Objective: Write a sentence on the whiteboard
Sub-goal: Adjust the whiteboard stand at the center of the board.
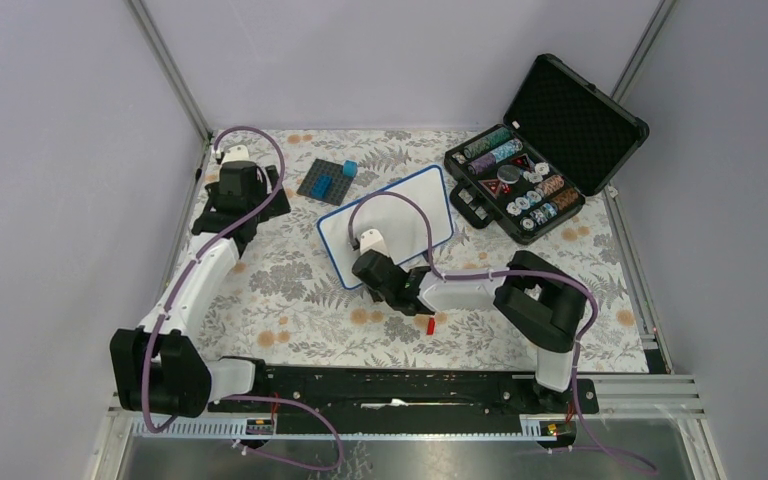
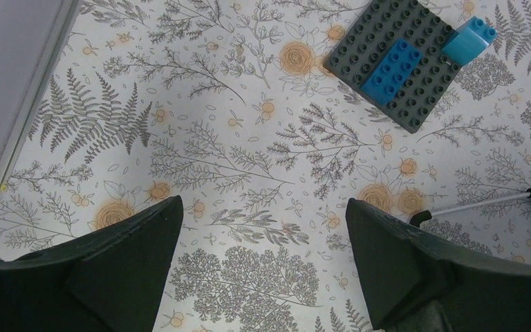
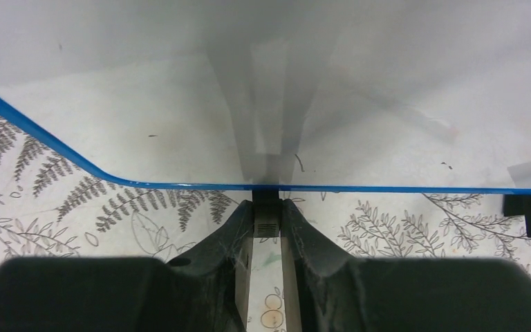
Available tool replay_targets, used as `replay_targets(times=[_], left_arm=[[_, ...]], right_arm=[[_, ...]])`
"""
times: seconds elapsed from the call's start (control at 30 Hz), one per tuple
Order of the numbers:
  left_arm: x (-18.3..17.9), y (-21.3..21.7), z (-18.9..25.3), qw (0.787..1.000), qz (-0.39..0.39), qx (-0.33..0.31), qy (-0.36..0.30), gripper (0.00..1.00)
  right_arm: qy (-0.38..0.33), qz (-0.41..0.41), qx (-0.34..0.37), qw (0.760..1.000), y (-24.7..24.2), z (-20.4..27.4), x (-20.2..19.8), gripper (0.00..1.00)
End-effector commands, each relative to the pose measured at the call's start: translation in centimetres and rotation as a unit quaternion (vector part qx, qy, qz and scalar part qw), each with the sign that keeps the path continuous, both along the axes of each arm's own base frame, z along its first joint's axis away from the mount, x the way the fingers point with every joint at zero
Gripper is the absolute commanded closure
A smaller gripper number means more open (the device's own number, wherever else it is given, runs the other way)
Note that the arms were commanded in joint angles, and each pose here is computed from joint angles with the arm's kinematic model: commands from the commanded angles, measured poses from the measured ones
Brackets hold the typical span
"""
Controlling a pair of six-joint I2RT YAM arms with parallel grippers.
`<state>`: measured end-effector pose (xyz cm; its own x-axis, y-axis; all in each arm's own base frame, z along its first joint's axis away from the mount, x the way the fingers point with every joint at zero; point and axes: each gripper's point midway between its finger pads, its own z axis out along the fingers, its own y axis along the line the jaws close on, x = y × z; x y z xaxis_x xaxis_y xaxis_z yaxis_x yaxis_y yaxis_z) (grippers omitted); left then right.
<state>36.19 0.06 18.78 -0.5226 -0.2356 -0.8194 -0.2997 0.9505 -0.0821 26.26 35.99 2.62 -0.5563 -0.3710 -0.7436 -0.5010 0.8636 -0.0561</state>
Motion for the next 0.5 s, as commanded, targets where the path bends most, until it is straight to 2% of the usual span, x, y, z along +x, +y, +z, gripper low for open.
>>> replay_targets(times=[0.0,0.37,0.47], left_arm=[[1.6,0.7,2.9,0.999,0.012,0.004,-0.032,0.01],[1.7,1.2,3.0,0.999,0.021,0.005,-0.026,0.01],[1.8,1.1,2.9,1.000,0.017,0.003,-0.024,0.01]], right_arm=[[-0.001,-0.008,0.036,0.999,1.6,3.0,-0.8,0.86],[0.026,0.040,0.000,0.999,-0.1,2.5,-4.5,0.85],[0.019,0.060,-0.004,0.998,0.4,3.1,-5.3,0.80]])
